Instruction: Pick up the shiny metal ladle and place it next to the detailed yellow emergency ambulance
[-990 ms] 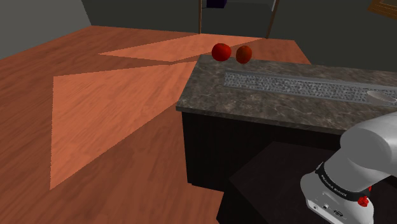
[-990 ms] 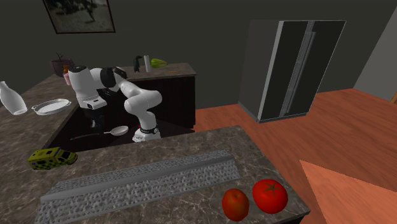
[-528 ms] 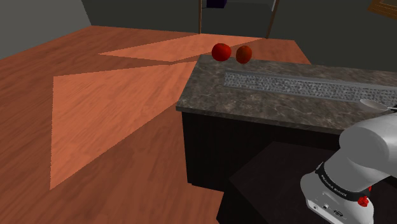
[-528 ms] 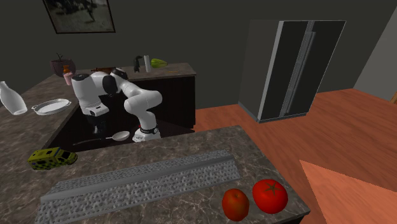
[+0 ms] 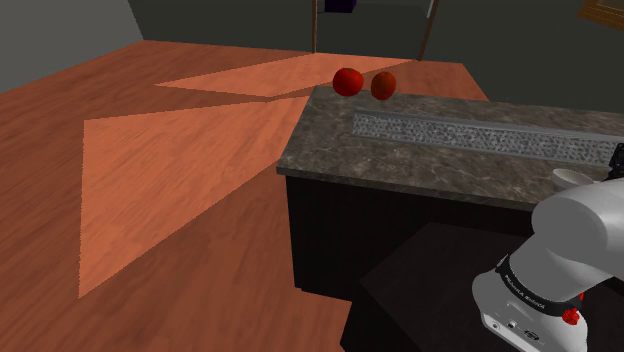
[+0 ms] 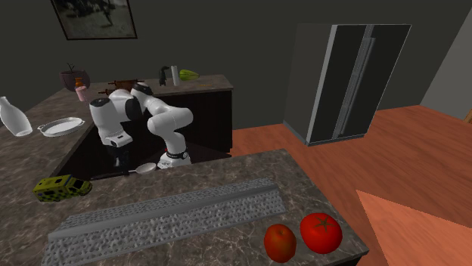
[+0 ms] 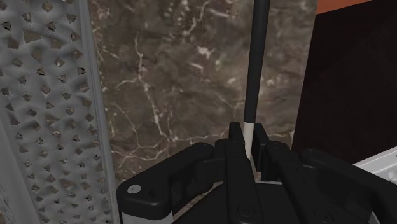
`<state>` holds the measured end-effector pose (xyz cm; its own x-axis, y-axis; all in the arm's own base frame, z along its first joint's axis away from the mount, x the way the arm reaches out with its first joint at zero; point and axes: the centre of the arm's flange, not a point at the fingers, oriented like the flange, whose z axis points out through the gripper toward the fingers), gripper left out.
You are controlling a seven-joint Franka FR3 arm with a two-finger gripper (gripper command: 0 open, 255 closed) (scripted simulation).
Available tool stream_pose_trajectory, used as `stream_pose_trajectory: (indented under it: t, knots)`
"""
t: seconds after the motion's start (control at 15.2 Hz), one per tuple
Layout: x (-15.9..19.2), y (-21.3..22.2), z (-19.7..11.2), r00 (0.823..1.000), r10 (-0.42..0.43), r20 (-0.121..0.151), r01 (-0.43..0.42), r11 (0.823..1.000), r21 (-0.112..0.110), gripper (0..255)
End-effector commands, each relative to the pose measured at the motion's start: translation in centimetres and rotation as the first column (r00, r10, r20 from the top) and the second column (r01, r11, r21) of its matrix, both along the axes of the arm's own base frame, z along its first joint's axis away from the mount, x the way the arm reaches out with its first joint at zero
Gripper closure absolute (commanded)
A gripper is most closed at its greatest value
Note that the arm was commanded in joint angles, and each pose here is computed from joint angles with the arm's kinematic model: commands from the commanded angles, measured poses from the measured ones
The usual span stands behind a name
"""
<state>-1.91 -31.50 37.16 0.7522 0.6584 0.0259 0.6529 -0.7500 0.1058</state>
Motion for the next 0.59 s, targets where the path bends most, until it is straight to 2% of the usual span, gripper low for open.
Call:
stream_pose_trajectory:
  t: [0.0,0.13,0.53]
  knots:
    - [0.0,0.1,-1.1,1.0,0.0,0.0,0.0,1.0,0.0,255]
    - [0.0,0.1,-2.2,1.0,0.0,0.0,0.0,1.0,0.0,255]
    - [0.0,0.1,-2.2,1.0,0.0,0.0,0.0,1.0,0.0,255]
